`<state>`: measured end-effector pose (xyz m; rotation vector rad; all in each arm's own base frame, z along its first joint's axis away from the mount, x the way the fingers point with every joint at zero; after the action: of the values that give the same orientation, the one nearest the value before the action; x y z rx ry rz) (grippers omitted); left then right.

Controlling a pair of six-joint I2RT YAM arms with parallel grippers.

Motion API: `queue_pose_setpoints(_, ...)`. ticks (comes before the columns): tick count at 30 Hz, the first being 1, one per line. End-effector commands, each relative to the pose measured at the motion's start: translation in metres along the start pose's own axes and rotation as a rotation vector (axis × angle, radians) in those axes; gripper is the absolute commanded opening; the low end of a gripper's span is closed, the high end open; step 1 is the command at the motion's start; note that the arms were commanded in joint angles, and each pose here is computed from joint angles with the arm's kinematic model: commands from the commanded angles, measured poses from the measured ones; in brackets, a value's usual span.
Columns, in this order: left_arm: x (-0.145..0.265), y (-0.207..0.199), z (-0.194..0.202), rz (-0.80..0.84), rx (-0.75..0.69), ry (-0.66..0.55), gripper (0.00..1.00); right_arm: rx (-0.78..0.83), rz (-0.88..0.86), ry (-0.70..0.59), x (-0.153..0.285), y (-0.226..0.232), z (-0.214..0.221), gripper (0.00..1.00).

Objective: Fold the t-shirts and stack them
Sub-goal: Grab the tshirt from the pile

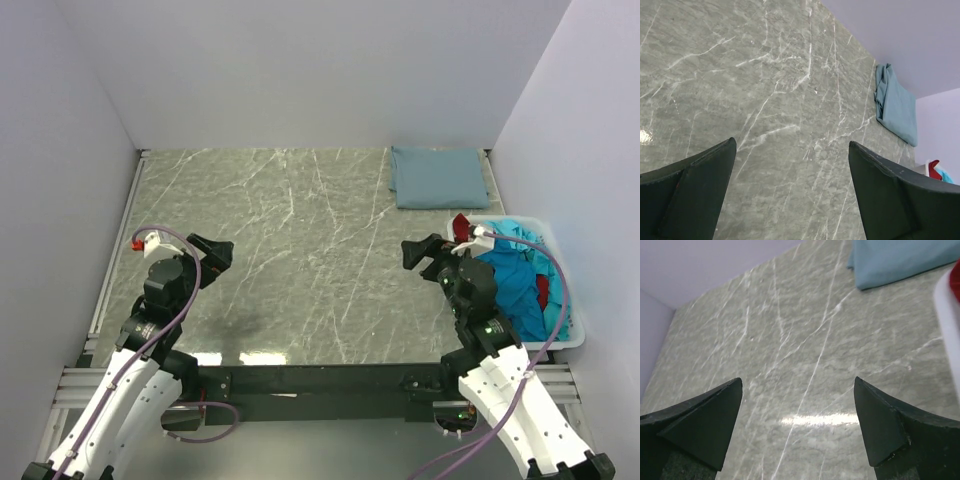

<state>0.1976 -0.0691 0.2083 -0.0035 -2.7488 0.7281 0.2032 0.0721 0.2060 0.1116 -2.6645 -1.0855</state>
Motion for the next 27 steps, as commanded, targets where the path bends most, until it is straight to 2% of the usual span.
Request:
queue_pose_setpoints(1,-0.001,-0.002,-0.004,0.014,0.004,-0.028,1.00,-0.017,0.059,-0.131,0.002,0.009,-0.029,0.98)
queue_pose_setpoints(7,-0.003,-0.003,-0.002,0.017,0.000,-0.014,0.99,-0.019,0.489,-0.272,0.003,-0.031,-0.055,0.99)
queue_pose_setpoints(11,-0.006,-0.002,-0.001,0.009,-0.007,-0.005,0.99,-0.094,0.709,-0.223,-0.001,-0.067,-0.071,1.00)
queue_pose_setpoints(12,-0.006,-0.002,0.000,0.009,-0.010,0.003,0.99,-0.111,0.740,-0.177,-0.005,-0.075,-0.069,1.00)
queue_pose_setpoints(17,-0.008,-0.002,0.003,0.008,-0.013,0.019,0.99,-0.183,0.853,-0.213,0.001,-0.111,-0.081,1.00)
queue_pose_setpoints(24,-0.011,-0.002,0.004,0.002,-0.019,0.025,1.00,-0.227,0.955,-0.162,-0.002,-0.137,-0.076,1.00)
queue_pose_setpoints(27,-0.013,-0.003,0.006,0.009,-0.021,0.034,0.99,-0.236,0.999,-0.179,-0.003,-0.148,-0.077,0.98)
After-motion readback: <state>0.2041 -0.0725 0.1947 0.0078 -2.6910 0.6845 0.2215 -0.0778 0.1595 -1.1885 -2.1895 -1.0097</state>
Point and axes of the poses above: each gripper's point midway between its finger pads, its own x axis back along the fingers, its own y axis along the line the jaws close on, z = x × y, the point moved 6 cm from there along x, back along the fingers, and after that the axes turned 15 degrees about -x, right-handed, at the moved point
